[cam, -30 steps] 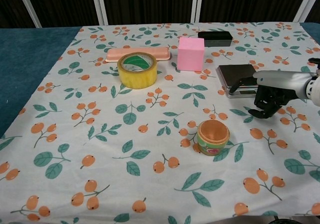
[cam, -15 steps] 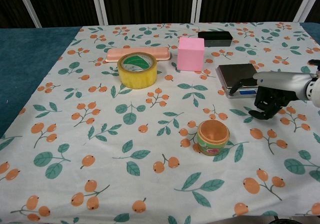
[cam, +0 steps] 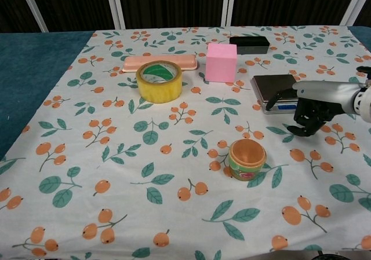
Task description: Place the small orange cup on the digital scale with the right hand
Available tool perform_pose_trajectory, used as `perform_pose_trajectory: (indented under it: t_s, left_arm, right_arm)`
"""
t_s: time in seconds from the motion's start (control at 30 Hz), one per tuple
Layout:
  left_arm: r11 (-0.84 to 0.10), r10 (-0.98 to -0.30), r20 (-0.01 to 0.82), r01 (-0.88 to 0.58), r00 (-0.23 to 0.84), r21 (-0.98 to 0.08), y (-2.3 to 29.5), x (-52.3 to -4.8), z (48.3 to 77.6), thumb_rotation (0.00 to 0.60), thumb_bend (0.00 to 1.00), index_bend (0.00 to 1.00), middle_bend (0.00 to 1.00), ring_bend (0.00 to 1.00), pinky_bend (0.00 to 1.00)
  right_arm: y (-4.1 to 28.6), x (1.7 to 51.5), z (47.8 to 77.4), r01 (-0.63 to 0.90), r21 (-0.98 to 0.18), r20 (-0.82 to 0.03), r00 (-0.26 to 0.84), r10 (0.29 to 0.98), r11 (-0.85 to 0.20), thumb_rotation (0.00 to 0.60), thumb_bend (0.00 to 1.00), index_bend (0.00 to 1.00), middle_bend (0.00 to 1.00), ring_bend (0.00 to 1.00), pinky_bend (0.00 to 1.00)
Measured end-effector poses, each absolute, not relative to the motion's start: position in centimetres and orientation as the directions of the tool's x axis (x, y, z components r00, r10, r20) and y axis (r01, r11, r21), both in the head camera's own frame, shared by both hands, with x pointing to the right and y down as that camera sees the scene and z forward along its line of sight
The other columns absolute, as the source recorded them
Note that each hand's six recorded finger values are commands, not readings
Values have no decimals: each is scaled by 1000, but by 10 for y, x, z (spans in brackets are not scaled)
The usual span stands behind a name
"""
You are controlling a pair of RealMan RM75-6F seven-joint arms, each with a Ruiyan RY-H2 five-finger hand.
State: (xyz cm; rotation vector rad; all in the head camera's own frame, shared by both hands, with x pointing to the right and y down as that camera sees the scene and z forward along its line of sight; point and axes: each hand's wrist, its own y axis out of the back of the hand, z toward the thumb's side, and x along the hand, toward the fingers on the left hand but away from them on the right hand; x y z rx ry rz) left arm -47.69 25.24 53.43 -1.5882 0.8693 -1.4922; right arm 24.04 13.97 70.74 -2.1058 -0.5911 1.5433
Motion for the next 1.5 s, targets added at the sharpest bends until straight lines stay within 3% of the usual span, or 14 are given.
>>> perform_pose_trajectory:
  t_s: [0.1,0.13,0.2,0.27,0.37,0.47,1.2,1.5]
  left_arm:
    - [-466,-881,467,26,79,-884,252,-477,534,600,124,11,0,0,157]
    - [-466,-881,467,27,79,-884,253,-477,534,600,124,11,0,0,157]
    - [-467,-880,468,27,79,-884,253,-477,534,600,124,11,0,0,158]
    - [-468,-880,469,28,78,-883,253,-477,534,600,124,11,0,0,157]
    - [-470,-879,471,28,76,-882,253,-477,534,600,124,11,0,0,157]
    - [-470,-879,471,28,75,-882,253,-477,534,600,124,11,0,0,158]
    - [-471,-878,472,32,75,-881,253,-477,534,600,124,21,0,0,158]
    - [-473,-878,474,30,74,-881,253,-477,534,600,124,22,0,0,165]
  right_arm:
    - [134,239,701,92,-612,-740,282,610,-785,600,353,161,858,961,945]
    - [132,239,699,99,-618,-734,284,617,-780,600,321,145,789,914,898]
    - [129,238,694,118,-631,-717,288,635,-767,600,267,115,592,771,756]
    - [127,237,689,134,-644,-701,292,651,-754,600,206,93,339,529,529]
    - [127,237,681,155,-654,-681,306,666,-740,600,139,83,139,297,321]
    - [131,238,674,152,-653,-676,326,661,-742,600,122,78,68,219,274]
    - [208,184,654,48,-636,-632,540,555,-770,600,123,81,125,236,261]
    - [213,166,661,44,-651,-612,559,559,-758,600,149,118,235,358,314]
